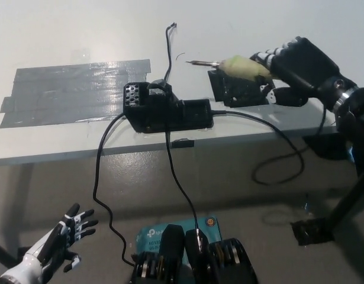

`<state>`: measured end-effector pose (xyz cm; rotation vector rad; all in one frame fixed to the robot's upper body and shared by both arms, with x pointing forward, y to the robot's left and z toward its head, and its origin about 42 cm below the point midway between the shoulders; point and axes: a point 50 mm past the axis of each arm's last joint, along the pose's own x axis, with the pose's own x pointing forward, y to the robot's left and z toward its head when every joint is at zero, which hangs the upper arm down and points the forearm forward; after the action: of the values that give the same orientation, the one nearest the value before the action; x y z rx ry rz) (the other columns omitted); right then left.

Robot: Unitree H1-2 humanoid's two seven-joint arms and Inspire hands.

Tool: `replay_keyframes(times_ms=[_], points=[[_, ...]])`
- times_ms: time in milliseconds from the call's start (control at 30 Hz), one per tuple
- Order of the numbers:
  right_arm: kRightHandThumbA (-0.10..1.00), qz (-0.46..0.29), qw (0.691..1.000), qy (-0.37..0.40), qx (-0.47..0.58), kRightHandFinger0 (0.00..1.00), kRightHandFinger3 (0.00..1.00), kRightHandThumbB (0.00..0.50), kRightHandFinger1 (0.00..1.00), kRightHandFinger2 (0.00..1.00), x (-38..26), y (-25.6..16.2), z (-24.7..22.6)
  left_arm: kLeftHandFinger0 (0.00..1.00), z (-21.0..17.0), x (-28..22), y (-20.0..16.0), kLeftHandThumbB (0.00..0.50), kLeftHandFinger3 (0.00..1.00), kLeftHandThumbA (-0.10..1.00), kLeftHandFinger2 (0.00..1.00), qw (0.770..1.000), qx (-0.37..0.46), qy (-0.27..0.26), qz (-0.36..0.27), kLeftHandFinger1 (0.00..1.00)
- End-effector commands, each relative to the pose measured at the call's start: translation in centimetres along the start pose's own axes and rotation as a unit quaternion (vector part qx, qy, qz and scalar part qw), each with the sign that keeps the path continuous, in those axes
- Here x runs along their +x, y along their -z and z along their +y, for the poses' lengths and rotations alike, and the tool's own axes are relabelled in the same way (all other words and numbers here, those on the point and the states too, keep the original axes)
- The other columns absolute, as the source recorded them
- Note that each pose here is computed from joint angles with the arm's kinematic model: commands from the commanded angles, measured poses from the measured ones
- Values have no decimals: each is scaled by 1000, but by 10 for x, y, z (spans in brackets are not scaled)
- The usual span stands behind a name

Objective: The robot uses its right hand to grab and lift the soldering gun kept on the middle of the table and puts it in its base

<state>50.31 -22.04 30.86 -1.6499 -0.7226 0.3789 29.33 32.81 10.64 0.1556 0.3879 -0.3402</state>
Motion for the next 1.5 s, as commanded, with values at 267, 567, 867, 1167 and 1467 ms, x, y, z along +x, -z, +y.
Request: replay_keyframes(times_ms=[267, 567, 867, 1167, 1467], points=[[-100, -76, 991, 55, -93, 0, 37, 163, 0, 31, 32, 1, -71, 882, 9, -2, -7, 330, 1000, 1000, 981, 1000, 15, 8, -20, 962], [-100, -106, 983, 46, -144, 0, 267, 247, 0, 80, 32, 5, -66, 881, 8, -1, -10, 321, 1000, 1000, 970, 1000, 20, 10, -23, 955], [-100, -117, 982, 38, -144, 0, 344, 243, 0, 10, 32, 7, -42, 894, 5, 2, -15, 322, 1000, 1000, 971, 999, 27, 10, -25, 961], [-100, -117, 981, 44, -146, 0, 335, 237, 1, 31, 40, 8, -31, 909, 3, 2, -16, 311, 1000, 1000, 1000, 999, 23, 17, -30, 979], [-100, -93, 987, 19, -131, 0, 518, 229, 0, 66, 56, 10, -41, 890, 2, 2, -17, 320, 1000, 1000, 980, 999, 23, 17, -28, 959]])
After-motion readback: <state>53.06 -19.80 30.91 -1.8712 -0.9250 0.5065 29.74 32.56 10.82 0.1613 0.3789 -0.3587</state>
